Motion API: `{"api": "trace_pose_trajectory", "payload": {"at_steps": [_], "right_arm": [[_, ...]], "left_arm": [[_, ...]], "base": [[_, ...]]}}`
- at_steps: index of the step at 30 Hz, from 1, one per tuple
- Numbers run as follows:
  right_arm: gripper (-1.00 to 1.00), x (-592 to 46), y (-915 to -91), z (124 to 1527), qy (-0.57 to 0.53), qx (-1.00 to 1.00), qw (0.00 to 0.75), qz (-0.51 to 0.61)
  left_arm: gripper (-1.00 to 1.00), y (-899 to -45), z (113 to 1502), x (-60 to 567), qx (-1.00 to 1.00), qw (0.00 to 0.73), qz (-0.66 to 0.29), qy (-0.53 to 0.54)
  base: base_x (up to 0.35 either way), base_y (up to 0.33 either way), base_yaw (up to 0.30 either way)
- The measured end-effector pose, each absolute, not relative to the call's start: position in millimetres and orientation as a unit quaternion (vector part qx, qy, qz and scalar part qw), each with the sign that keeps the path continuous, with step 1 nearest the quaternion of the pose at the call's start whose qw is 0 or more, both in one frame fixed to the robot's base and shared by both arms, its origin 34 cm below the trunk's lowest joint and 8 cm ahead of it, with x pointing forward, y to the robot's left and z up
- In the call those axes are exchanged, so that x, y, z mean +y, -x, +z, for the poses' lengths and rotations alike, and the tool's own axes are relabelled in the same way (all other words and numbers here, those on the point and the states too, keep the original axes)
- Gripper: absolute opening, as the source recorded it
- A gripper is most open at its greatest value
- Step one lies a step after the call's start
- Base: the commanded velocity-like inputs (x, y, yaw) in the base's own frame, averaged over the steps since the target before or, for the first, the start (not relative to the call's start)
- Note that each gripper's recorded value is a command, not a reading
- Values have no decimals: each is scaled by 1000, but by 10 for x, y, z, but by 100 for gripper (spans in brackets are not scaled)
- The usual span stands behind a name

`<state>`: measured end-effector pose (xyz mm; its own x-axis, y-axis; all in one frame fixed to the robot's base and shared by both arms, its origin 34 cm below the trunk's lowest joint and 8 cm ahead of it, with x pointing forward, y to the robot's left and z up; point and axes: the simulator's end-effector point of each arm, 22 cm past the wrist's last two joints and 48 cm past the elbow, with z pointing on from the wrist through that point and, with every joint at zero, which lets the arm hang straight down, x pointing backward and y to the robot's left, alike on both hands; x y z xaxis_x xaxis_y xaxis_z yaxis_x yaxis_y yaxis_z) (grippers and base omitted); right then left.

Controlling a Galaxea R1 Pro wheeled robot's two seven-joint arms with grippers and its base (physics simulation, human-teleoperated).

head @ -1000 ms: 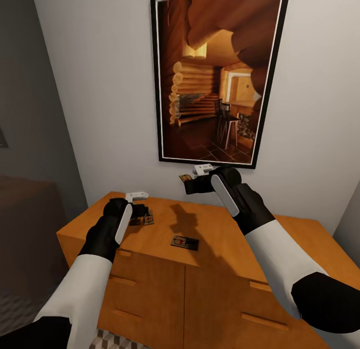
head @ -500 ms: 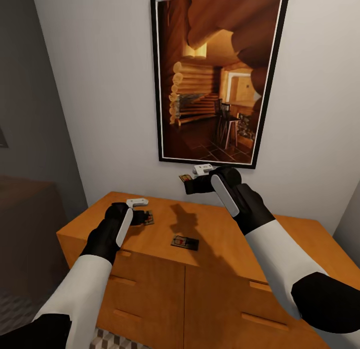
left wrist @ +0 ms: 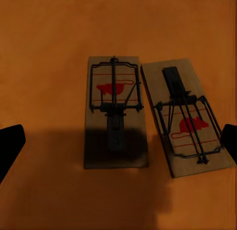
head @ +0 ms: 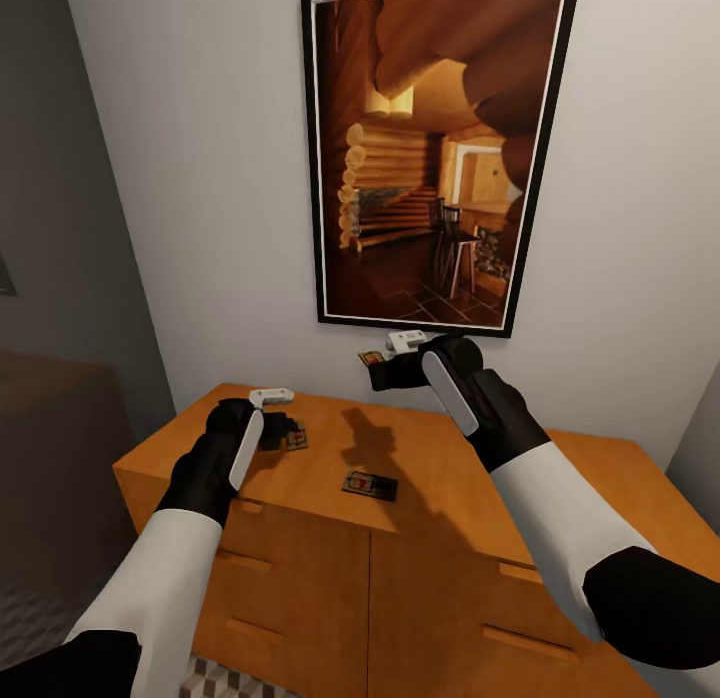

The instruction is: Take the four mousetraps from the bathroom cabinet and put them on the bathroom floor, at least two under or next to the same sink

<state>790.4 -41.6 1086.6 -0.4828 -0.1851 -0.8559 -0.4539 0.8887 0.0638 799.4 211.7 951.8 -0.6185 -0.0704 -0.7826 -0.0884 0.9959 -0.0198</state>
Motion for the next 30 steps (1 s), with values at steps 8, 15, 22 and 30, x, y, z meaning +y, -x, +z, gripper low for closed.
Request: {"api": "trace_pose_trajectory", "payload": {"at_steps": [8, 15, 22, 30], "right_arm": [[-100, -420, -7906, 10866, 188, 849, 472, 142], [-100, -432, -7910, 10864, 187, 849, 473, 141], [-100, -437, -7910, 10866, 187, 849, 473, 140], [-100, -438, -7912, 10865, 187, 850, 473, 140]], "left_arm": [[100, -8007, 9636, 2171, 893, 446, 17, 47], [100, -8008, 9664, 2243, 891, 450, 37, 45], [100, -8005, 9656, 2253, 892, 449, 43, 42], [100, -8005, 9641, 2246, 892, 447, 44, 41]], "base": [[0, 0, 0], [0, 0, 0], [79, 0, 0], [135, 0, 0]]}}
